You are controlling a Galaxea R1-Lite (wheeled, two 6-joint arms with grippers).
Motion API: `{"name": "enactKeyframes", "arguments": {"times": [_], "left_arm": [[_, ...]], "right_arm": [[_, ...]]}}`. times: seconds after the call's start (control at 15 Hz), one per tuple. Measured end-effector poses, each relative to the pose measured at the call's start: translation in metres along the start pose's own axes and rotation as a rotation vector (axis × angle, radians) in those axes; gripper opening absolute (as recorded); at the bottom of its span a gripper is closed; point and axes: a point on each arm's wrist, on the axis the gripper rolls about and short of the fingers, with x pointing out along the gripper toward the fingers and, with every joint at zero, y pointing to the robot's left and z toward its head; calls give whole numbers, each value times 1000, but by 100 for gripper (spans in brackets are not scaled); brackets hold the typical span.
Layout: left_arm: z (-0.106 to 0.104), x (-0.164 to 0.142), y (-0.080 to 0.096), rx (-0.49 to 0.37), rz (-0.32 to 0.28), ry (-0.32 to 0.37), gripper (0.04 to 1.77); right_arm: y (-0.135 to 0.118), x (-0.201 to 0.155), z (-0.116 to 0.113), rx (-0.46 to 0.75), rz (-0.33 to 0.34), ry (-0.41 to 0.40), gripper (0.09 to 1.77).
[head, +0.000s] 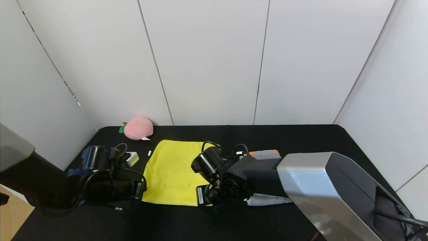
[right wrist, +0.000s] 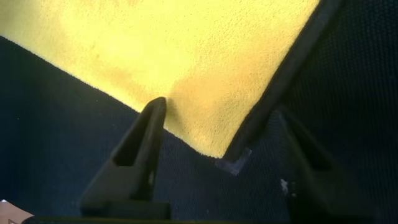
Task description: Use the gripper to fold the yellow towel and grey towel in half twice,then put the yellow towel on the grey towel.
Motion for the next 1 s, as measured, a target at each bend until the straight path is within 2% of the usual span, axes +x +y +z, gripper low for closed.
{"name": "enactKeyframes", "arguments": {"times": [0.27, 0.33, 0.4, 0.73, 1.0], "left_arm": [[0, 0, 0, 0, 0, 1, 12], [0, 0, 0, 0, 0, 1, 12], [0, 0, 0, -1, 0, 1, 12], [-1, -1, 0, -1, 1, 1, 12], [-2, -12, -2, 0, 0, -13, 12]], "right_arm": [[1, 1, -2, -4, 2, 5, 70], [2, 1, -3, -6, 2, 9, 20], [3, 2, -4, -7, 4, 10, 14], [5, -3, -3, -8, 5, 8, 14], [4, -12, -2, -1, -31, 8, 14]]}}
